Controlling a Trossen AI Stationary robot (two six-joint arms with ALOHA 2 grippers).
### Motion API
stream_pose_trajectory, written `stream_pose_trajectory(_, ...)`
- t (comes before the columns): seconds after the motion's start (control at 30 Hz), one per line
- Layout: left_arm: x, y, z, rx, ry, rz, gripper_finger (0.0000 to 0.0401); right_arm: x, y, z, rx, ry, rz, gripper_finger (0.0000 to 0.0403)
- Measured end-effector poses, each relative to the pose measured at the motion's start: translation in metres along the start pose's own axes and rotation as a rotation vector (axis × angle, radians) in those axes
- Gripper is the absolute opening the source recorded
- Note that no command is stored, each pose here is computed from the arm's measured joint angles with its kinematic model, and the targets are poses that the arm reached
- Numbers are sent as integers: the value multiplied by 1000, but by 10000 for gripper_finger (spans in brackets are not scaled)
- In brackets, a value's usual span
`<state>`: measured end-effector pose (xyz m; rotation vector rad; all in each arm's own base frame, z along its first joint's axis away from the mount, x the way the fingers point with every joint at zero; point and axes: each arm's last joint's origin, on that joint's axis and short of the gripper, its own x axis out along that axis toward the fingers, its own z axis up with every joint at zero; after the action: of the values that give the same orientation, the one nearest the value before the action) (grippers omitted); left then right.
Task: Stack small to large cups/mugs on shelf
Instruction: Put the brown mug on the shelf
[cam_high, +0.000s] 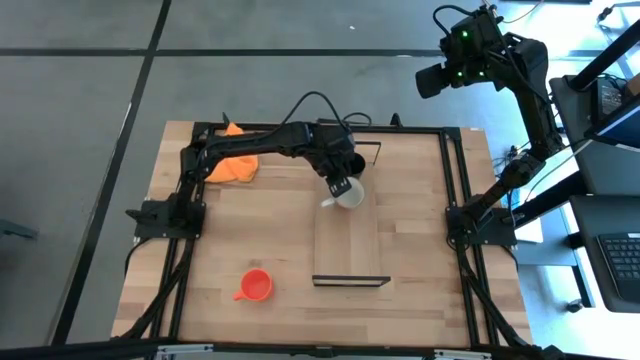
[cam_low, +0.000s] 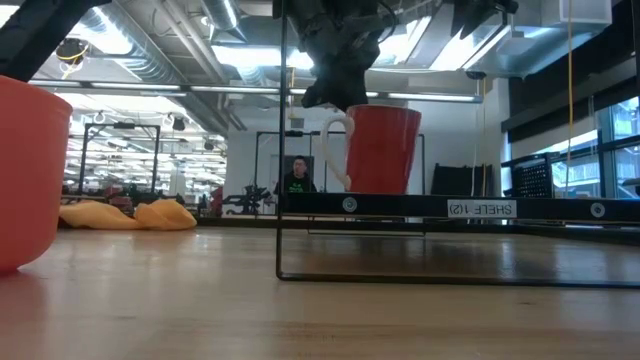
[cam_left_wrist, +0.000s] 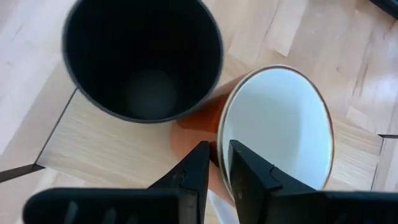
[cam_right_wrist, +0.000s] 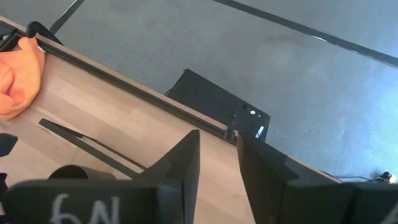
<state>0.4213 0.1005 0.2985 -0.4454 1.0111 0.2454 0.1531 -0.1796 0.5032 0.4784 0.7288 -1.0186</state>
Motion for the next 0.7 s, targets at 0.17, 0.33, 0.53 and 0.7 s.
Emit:
stream_pose_trajectory(0.17, -1, 8, 2, -17, -1, 1, 55, 0, 0, 0, 0, 0, 0, 110)
stream_pose_trajectory(0.33, -1, 10, 2, -19, 0, 0, 55, 0, 0, 0, 0, 0, 0, 110)
stream_pose_trajectory(0.53, 11, 11, -1, -24, 47, -3, 55, 0, 0, 0, -1, 0, 0, 110)
stream_pose_trajectory(0.7, 18, 9, -2, -24, 69, -43, 55, 0, 0, 0, -2, 0, 0, 110)
